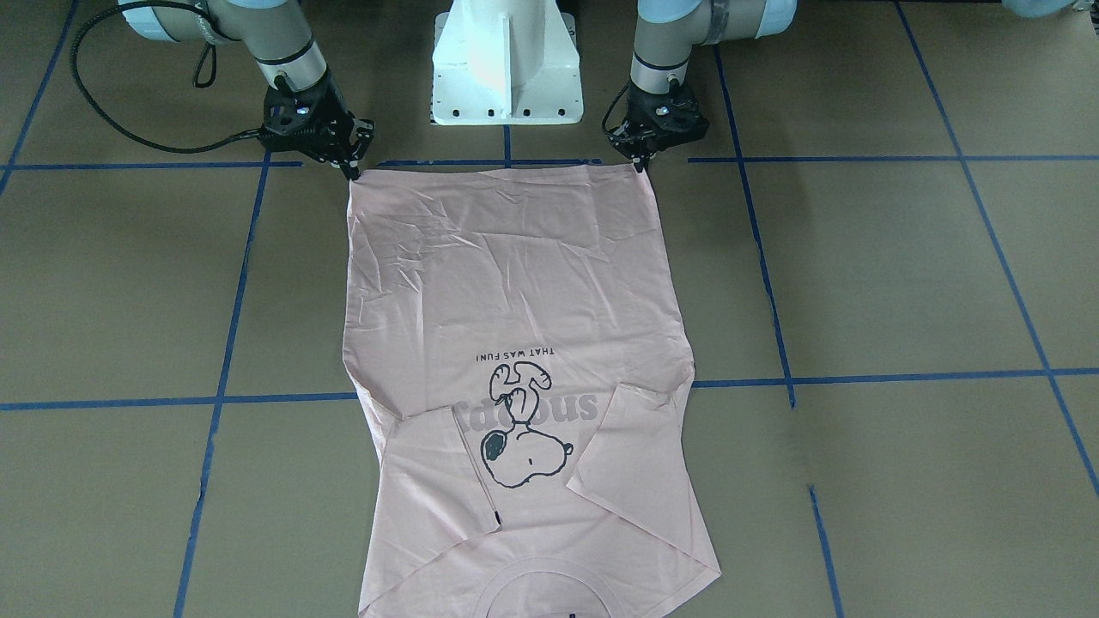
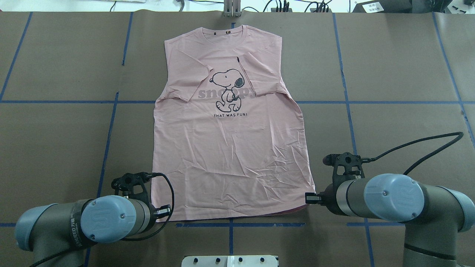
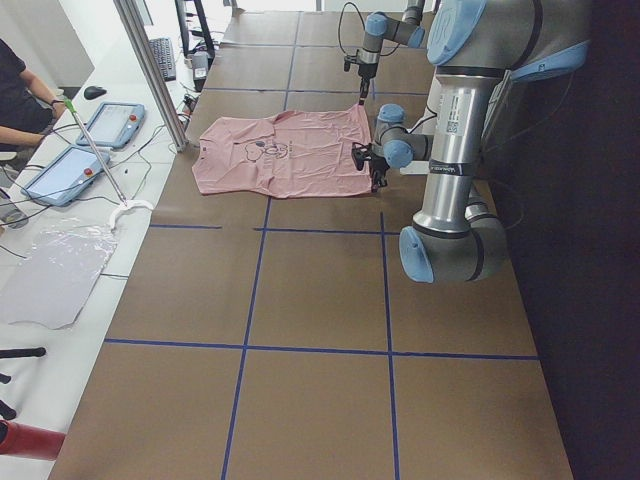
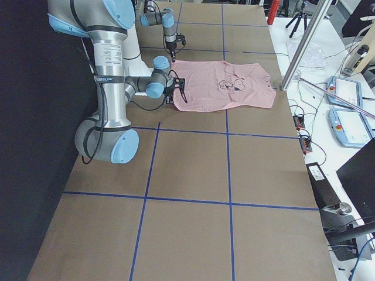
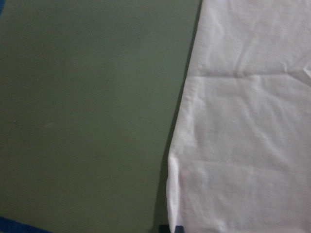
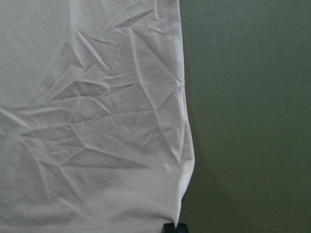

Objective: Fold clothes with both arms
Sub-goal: 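Grasp both hem corners with the left and right grippers, then lift the hem with both grippers and fold it toward the collar, then release the hem at the collar and raise both grippers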

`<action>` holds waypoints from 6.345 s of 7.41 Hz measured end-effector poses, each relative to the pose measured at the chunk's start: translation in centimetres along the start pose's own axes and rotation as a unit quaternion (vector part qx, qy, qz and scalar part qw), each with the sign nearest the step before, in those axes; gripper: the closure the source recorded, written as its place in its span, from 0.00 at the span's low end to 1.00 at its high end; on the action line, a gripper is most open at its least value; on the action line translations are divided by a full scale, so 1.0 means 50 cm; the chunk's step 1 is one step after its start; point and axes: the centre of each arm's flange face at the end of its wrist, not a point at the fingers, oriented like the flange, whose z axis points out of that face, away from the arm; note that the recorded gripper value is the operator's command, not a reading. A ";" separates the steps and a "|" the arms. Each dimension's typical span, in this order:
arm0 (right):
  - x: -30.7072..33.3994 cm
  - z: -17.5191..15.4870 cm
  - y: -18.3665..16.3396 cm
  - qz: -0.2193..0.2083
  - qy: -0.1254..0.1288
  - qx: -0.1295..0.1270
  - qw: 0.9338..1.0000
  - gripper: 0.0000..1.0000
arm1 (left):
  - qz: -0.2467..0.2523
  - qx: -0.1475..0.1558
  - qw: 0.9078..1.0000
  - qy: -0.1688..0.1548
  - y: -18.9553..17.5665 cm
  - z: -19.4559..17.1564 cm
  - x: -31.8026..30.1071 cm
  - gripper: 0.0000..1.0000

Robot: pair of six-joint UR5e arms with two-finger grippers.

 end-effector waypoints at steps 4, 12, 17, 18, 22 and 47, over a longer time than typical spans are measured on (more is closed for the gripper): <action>0.040 -0.052 0.012 0.009 -0.003 -0.027 1.000 1.00 | 0.006 -0.011 0.999 0.041 0.004 -0.114 0.006 1.00; 0.022 -0.188 0.094 0.054 -0.051 -0.084 0.994 1.00 | 0.055 -0.040 0.996 0.065 0.079 -0.314 0.004 1.00; -0.018 -0.146 -0.248 -0.046 -0.054 0.069 0.995 1.00 | 0.077 0.065 0.992 0.079 -0.150 -0.305 0.058 1.00; -0.009 -0.140 -0.311 -0.062 -0.041 0.089 0.993 1.00 | 0.071 0.087 0.990 0.085 -0.209 -0.293 0.072 1.00; -0.020 -0.065 -0.514 -0.047 0.005 0.113 0.992 1.00 | 0.048 0.169 0.981 0.083 -0.479 -0.237 0.100 1.00; 0.010 0.016 -0.721 0.018 -0.004 0.067 0.998 0.00 | 0.024 0.207 0.976 0.065 -0.757 -0.033 0.189 0.00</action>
